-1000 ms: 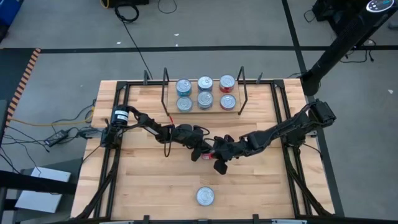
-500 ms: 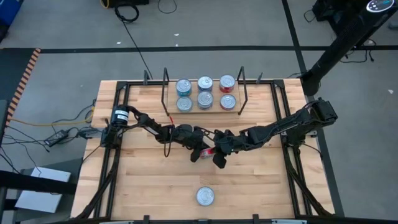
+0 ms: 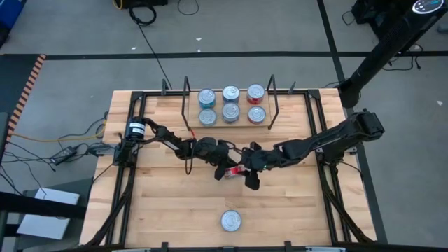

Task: Stack canned seafood by type on shelf
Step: Stack the center red tuna can on the top of the other red tuna can on the shelf

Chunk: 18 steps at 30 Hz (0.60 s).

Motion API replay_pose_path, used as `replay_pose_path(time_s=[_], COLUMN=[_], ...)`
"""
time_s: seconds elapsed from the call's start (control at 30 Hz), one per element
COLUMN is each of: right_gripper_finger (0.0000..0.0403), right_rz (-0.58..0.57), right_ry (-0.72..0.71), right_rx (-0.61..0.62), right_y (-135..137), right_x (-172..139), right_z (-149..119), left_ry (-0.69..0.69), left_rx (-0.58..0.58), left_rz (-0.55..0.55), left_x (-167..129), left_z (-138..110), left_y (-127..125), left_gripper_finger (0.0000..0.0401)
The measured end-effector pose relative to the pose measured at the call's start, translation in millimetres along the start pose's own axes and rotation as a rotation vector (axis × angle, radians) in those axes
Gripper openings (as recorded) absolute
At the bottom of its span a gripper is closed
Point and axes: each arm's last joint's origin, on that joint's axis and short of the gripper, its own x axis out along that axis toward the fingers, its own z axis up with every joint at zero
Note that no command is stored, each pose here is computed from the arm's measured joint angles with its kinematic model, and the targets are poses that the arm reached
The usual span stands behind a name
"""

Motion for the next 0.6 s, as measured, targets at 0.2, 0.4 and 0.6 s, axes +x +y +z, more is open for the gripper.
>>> replay_pose_path(time_s=[0.2, 0.4, 0.6], right_gripper_finger=[0.0285, 0.032, 0.0311], right_rz=[-0.023, -0.035, -0.001], right_ry=[0.069, 0.057, 0.111], right_rx=[-0.1, -0.186, -0.252], right_y=[-2, -3, -3], right_x=[14, 15, 36], right_z=[-10, -8, -19], left_ry=[0.0, 0.002, 0.002], left_rx=[0.0, -0.001, -0.002], left_rz=[0.001, 0.003, 0.006], left_x=[0, 0, 0], left_z=[0, 0, 0], left_y=[0, 0, 1], left_gripper_finger=[0.0, 0.0, 0.0])
